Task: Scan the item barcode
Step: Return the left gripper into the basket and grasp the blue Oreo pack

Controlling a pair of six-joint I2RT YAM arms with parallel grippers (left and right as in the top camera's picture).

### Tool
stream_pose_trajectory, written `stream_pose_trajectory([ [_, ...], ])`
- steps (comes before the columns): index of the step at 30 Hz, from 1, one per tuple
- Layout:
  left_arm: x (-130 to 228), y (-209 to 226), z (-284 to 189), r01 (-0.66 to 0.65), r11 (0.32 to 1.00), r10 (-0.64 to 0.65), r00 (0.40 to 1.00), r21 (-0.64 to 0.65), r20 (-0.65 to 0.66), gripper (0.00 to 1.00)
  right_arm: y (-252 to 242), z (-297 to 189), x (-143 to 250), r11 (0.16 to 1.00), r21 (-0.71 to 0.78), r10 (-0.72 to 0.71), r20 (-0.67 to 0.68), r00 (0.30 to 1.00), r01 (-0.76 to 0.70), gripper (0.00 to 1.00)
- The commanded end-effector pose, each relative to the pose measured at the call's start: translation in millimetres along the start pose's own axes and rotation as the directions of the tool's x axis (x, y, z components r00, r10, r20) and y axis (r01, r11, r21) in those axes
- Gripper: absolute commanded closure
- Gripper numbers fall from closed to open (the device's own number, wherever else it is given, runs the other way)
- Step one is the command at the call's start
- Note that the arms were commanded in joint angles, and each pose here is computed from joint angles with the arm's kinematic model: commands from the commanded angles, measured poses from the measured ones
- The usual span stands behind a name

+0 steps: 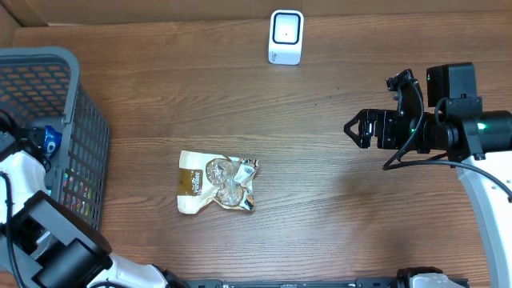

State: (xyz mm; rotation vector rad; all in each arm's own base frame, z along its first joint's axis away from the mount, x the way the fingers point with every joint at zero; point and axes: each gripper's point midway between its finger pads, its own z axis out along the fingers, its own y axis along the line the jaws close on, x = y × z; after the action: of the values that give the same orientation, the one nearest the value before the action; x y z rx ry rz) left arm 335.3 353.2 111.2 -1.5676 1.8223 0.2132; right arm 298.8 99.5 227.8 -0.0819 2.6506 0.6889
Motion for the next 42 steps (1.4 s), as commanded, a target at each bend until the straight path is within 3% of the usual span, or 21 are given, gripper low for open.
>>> stream_pose_trajectory([
  [1,22.5,-13.6,10.4,-0.325,0.943,0.328,0.944,0.065,-0.042,0.21,5.7,-1.4,-1.2,1.000,-0.020,-0.007,0.005,1.000,0.007,0.00],
  [5,11.8,-22.7,10.6,-0.454,0.888,0.453,0.891,0.071,0.025,0.14,7.2,-1.5,-0.6,1.000,-0.029,-0.006,0.003,1.000,0.006,0.00],
  [10,10.2,-29.9,16.6,-0.607,0.790,0.604,0.794,0.085,0.067,0.19,6.7,-1.5,2.4,1.000,-0.027,0.000,-0.009,1.000,0.000,0.00],
  [14,27.8,-30.4,25.5,-0.695,0.710,0.696,0.717,0.114,0.037,0.26,6.7,-1.5,2.3,1.000,-0.027,-0.001,-0.009,1.000,0.001,0.00],
  [18,44.4,-22.2,33.4,-0.767,0.631,0.773,0.634,0.119,-0.013,0.26,6.7,-1.5,2.4,1.000,-0.027,0.000,-0.009,1.000,0.000,0.00],
  [21,57.9,-13.0,41.3,-0.784,0.607,0.794,0.604,0.132,-0.062,0.26,6.7,-1.5,2.4,1.000,-0.027,0.000,-0.009,1.000,0.000,0.00],
  [24,70.2,-3.1,46.9,-0.783,0.606,0.795,0.595,0.139,-0.115,0.33,6.7,-1.5,2.4,1.000,-0.027,0.000,-0.009,1.000,0.000,0.00],
  [27,77.3,5.6,49.2,-0.786,0.604,0.796,0.585,0.133,-0.157,0.46,6.7,-1.5,2.4,1.000,-0.027,0.000,-0.009,1.000,0.000,0.00],
  [32,82.6,9.8,48.0,-0.766,0.628,0.775,0.603,0.134,-0.187,0.94,6.7,-1.5,2.3,1.000,-0.027,0.000,-0.009,1.000,0.000,0.00],
  [37,82.1,7.8,45.6,-0.665,0.739,0.672,0.712,0.112,-0.204,0.96,6.7,-1.5,2.3,1.000,-0.027,0.000,-0.009,1.000,0.000,0.00],
  [42,58.1,-24.1,24.2,-0.523,0.836,0.546,0.823,0.165,-0.157,0.96,6.7,-1.5,2.3,1.000,-0.027,0.000,-0.009,1.000,0.000,0.00],
])
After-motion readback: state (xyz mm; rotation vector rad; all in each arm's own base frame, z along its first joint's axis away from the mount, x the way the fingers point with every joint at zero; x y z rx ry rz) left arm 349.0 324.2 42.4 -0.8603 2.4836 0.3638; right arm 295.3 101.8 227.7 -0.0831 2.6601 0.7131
